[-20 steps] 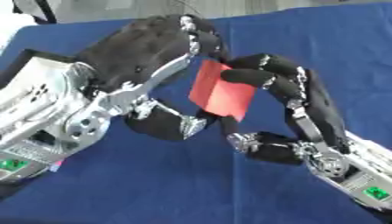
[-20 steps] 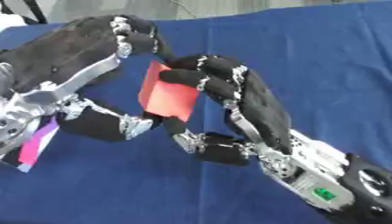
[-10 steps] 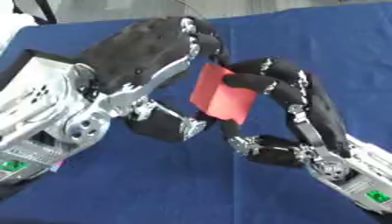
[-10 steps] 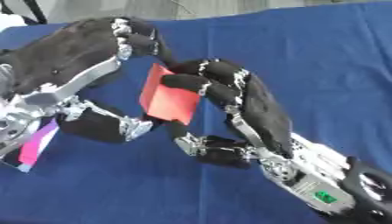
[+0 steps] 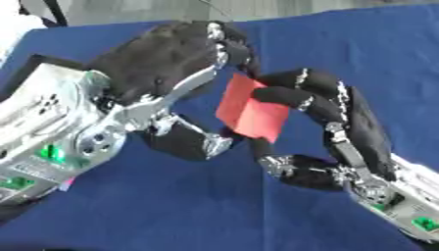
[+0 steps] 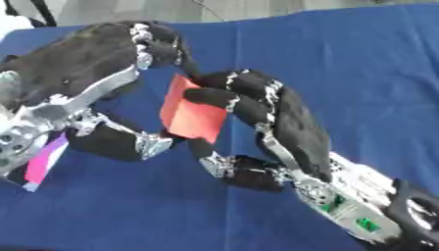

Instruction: Pick up the objects with one hand, pass them to the other hand, and then place them into the box on the other side of the table.

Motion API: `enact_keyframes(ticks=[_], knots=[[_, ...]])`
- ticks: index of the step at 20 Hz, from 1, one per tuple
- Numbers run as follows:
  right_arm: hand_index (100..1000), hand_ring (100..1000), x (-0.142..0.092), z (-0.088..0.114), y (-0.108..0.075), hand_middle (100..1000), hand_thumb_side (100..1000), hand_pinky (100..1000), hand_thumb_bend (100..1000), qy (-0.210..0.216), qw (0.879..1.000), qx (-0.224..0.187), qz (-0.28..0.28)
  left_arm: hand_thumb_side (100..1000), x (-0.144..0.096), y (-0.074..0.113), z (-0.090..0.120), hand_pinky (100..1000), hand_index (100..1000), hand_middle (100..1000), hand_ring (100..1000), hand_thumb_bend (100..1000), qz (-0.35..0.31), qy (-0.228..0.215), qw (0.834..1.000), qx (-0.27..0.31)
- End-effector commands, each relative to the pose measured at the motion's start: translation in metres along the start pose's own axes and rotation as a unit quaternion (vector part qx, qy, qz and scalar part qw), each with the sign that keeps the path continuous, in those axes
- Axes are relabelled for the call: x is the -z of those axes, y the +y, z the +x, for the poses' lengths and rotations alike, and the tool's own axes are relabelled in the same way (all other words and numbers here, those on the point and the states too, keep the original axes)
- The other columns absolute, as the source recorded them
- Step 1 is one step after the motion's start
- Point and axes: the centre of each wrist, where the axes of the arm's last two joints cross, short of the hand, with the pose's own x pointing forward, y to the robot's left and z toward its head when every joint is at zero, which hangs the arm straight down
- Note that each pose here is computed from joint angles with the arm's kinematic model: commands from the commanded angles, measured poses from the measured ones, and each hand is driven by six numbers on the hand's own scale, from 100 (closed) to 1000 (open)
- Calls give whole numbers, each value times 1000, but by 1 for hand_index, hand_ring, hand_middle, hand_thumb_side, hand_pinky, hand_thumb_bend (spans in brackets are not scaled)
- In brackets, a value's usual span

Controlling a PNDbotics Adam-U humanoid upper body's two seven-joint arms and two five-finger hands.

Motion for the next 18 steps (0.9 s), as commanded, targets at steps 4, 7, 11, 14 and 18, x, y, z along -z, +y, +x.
enact_keyframes(ticks=[4, 7, 11, 14, 18], knots=[[668, 442, -8, 3, 2, 414, 100, 601, 100, -3, 1000, 4, 26, 100, -5, 18, -16, 888, 722, 654, 835, 187, 33, 27, 999, 30], [668, 445, -8, 3, 2, 417, 100, 601, 100, -1, 1000, 4, 24, 100, -7, 17, -18, 884, 684, 640, 830, 122, 35, 32, 998, 30], [671, 462, -8, 3, 1, 437, 100, 613, 100, 2, 1000, 2, 21, 113, -9, 15, -21, 876, 558, 599, 817, 100, 37, 41, 998, 28], [671, 463, -8, 3, 2, 438, 100, 615, 100, 2, 1000, -1, 19, 134, -10, 13, -22, 875, 529, 589, 809, 100, 40, 43, 998, 24], [670, 463, -8, 3, 2, 437, 100, 618, 100, 0, 1000, -1, 21, 158, -10, 12, -21, 874, 517, 577, 802, 100, 40, 38, 998, 15]])
